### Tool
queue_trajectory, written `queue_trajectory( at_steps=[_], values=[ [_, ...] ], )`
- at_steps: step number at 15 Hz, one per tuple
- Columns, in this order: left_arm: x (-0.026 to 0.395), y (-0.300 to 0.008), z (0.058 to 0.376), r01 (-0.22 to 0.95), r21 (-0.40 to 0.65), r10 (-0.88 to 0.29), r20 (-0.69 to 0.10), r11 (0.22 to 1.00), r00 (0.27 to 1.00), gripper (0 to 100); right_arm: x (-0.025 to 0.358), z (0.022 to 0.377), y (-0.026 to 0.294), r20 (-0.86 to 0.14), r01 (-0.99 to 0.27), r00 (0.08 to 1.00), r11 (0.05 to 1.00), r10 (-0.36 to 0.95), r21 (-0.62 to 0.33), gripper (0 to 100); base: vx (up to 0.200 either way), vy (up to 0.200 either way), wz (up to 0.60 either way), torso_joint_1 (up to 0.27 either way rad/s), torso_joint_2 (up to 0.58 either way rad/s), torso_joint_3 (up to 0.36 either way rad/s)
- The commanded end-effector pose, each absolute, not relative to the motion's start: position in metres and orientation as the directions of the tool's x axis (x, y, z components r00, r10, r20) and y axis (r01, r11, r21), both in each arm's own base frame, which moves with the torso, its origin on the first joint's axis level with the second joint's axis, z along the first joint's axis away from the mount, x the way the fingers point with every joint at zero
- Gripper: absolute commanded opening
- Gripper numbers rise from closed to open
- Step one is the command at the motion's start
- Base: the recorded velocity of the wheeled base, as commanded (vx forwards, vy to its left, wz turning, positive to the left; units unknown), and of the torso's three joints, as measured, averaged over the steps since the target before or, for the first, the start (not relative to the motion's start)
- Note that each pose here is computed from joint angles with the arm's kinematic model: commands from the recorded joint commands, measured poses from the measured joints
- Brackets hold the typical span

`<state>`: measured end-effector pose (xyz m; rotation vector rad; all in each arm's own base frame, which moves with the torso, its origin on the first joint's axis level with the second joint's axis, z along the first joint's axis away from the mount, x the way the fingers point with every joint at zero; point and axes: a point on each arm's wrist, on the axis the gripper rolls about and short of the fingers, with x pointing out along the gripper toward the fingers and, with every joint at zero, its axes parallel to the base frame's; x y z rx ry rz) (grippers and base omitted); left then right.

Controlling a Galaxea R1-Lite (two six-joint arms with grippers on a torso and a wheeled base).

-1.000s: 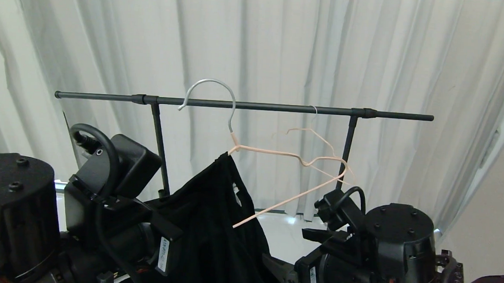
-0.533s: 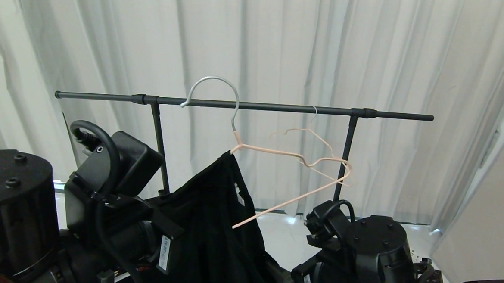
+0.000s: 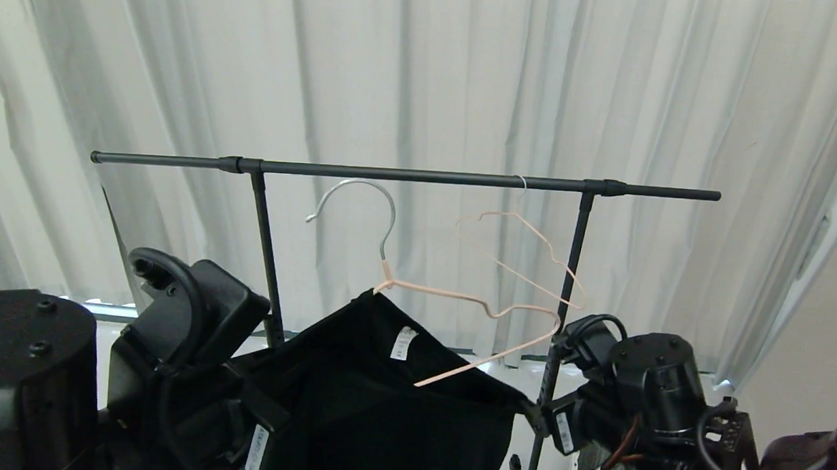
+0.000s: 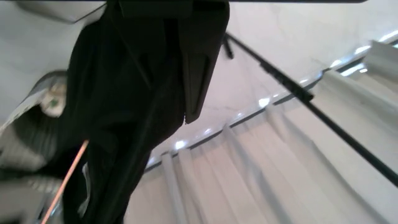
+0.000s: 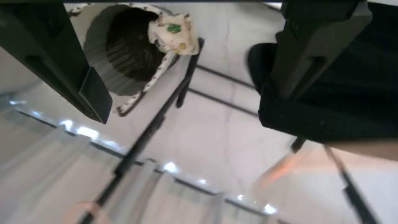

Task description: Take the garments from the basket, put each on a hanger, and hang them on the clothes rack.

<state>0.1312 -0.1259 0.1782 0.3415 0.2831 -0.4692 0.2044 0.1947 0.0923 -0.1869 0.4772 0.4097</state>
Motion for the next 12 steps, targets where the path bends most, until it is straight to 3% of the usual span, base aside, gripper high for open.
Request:
queue_trajectory(
  at_steps=[1, 5, 9, 12],
  values=[
    [0.125, -0.117, 0.173, 0.482, 0.276, -0.381, -0.347, 0.832, 0.857, 0, 0.216, 0.106, 0.175, -0.437, -0.353, 0.852, 0.933, 0.288, -0.072, 100, 0.0, 0.0, 0.0, 0.0, 0.0, 0.0],
    [0.114, -0.105, 0.157, 0.49, 0.304, -0.364, -0.388, 0.817, 0.847, 0, 0.218, 0.133, 0.157, -0.355, -0.327, 0.888, 0.944, 0.291, -0.046, 100, 0.0, 0.0, 0.0, 0.0, 0.0, 0.0],
    [0.117, -0.108, 0.153, 0.496, 0.308, -0.358, -0.409, 0.812, 0.84, 0, 0.203, 0.174, 0.144, -0.228, -0.452, 0.871, 0.892, 0.435, -0.022, 100, 0.0, 0.0, 0.0, 0.0, 0.0, 0.0],
    [0.121, -0.112, 0.148, 0.503, 0.314, -0.349, -0.434, 0.806, 0.83, 0, 0.189, 0.203, 0.137, -0.207, -0.548, 0.819, 0.837, 0.535, -0.004, 100, 0.0, 0.0, 0.0, 0.0, 0.0, 0.0]
  ],
)
